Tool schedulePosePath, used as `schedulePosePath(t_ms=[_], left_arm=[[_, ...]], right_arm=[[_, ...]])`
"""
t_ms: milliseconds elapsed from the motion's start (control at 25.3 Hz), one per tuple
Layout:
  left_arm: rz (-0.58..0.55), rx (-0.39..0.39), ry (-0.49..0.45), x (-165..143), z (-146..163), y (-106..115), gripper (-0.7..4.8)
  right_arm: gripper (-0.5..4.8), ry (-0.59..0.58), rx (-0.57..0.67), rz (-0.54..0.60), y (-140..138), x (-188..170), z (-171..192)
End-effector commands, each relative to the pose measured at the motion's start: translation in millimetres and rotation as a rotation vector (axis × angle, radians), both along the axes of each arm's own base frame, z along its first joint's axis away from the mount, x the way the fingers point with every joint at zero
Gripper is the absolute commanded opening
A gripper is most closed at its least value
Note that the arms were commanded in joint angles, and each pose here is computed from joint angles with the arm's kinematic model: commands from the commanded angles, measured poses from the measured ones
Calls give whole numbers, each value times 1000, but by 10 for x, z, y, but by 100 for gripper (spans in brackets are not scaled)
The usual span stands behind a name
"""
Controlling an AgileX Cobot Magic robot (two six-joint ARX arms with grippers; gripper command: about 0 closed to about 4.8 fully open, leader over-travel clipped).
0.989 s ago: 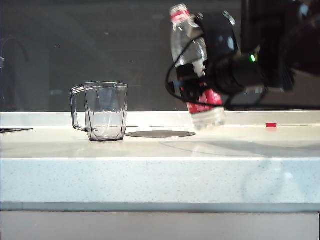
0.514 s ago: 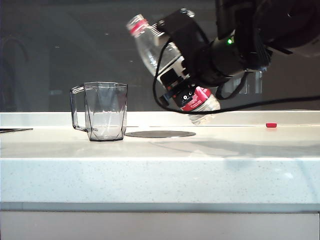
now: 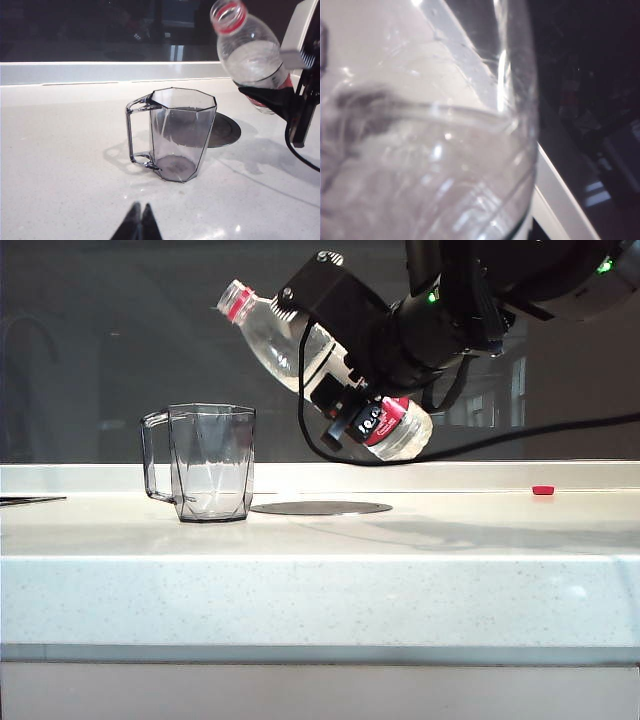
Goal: Pick up the mineral water bottle on the table and pour water into the mug until it's half full.
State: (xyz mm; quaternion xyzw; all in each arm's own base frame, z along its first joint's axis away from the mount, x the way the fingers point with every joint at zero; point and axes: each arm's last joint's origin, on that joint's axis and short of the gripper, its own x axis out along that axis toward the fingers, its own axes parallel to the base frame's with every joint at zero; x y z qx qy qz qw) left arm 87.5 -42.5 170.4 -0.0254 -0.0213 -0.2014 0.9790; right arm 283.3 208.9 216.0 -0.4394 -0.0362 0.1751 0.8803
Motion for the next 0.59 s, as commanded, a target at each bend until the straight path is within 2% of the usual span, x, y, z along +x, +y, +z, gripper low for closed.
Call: schedulePosePath(t_ms=[40,158,396,593], left_arm=[[-1,-3,-14,-2,21,0,-4],[-1,-3,-14,-2,21,0,-4],[-1,-3,-14,-2,21,1,-4],[-1,-3,-14,-2,21,1,-4]], right_arm=[[279,-89,-113,-4,1,14,105],[279,-100,-175,-18,-4,15,97],[279,-118,-196,-27,-2,33,133],[279,-163,-309,-72,-12,57,177]])
